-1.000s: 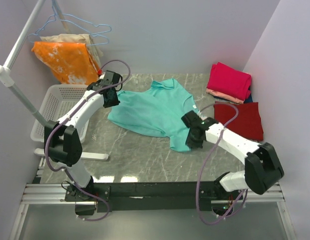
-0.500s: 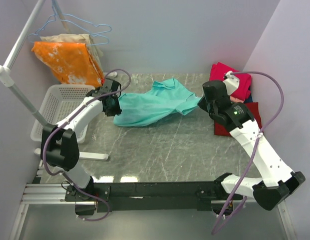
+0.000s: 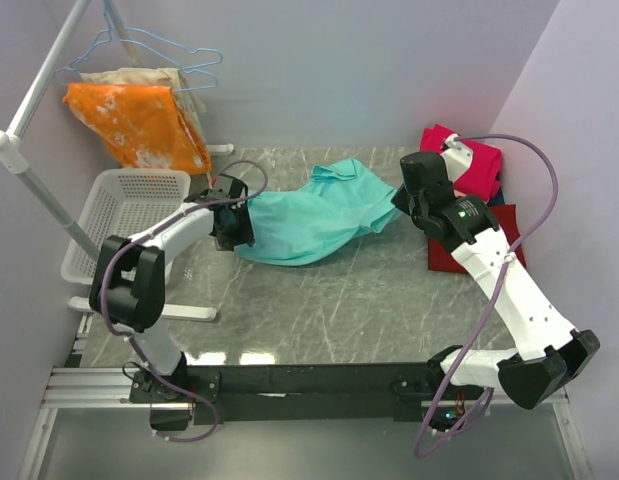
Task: Fold and stack the t-shirts
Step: Flatten the tshirt out
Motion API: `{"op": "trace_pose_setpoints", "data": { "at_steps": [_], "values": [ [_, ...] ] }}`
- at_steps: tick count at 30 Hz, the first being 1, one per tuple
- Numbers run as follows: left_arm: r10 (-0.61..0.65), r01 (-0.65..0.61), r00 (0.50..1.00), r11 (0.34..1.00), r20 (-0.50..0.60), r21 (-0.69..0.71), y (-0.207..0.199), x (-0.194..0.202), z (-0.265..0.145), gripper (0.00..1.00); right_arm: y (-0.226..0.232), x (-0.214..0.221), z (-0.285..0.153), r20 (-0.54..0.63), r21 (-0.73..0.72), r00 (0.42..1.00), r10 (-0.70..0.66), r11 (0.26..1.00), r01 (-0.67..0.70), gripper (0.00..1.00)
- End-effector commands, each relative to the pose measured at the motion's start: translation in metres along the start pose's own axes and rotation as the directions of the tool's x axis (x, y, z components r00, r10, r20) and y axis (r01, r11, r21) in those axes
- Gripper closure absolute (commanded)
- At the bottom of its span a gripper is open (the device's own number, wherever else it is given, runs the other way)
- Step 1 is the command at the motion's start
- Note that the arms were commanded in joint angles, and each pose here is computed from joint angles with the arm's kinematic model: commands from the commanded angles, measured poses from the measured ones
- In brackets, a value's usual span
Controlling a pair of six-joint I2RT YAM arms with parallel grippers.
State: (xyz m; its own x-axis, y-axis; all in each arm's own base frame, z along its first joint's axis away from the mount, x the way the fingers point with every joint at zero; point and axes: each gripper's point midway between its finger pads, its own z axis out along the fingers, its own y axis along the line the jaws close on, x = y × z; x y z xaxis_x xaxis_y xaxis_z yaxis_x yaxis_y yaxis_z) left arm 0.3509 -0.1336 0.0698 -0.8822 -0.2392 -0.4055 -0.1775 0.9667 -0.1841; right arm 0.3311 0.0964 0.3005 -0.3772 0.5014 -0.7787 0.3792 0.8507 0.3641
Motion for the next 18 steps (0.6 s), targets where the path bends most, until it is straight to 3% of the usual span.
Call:
{"op": "trace_pose_setpoints", "data": {
  "at_steps": [1, 6, 9, 10, 11, 18],
  "values": [
    [-0.063, 0.063, 0.998, 0.998, 0.023, -0.024, -0.006, -0.012, 0.022, 0.46, 0.001, -0.013, -0.004, 0.045, -0.011, 0.999, 0.02, 1.0, -0.02, 1.0],
    [-0.088, 0.088, 0.996, 0.992, 0.001, -0.088, 0.002, -0.008, 0.038, 0.58, -0.002, -0.01, -0.003, 0.039, -0.003, 0.999, 0.019, 1.0, -0.018, 1.0],
    [-0.091, 0.09, 0.996, 0.992, -0.007, -0.094, 0.002, -0.008, 0.041, 0.79, -0.005, -0.006, -0.002, 0.031, 0.006, 0.999, 0.017, 1.0, -0.017, 1.0],
    [-0.09, 0.09, 0.996, 0.991, -0.005, -0.096, 0.001, -0.01, 0.04, 0.93, -0.005, -0.005, -0.001, 0.028, 0.004, 0.999, 0.018, 1.0, -0.018, 1.0],
    [-0.094, 0.095, 0.995, 0.989, 0.013, -0.111, 0.003, -0.015, 0.038, 0.99, -0.006, -0.004, 0.0, 0.027, 0.005, 0.999, 0.019, 1.0, -0.019, 1.0],
    [-0.086, 0.116, 0.98, 0.979, 0.179, -0.166, 0.011, -0.057, -0.018, 0.98, -0.009, 0.002, 0.002, 0.012, 0.013, 1.0, 0.013, 1.0, -0.013, 1.0]
  ]
}}
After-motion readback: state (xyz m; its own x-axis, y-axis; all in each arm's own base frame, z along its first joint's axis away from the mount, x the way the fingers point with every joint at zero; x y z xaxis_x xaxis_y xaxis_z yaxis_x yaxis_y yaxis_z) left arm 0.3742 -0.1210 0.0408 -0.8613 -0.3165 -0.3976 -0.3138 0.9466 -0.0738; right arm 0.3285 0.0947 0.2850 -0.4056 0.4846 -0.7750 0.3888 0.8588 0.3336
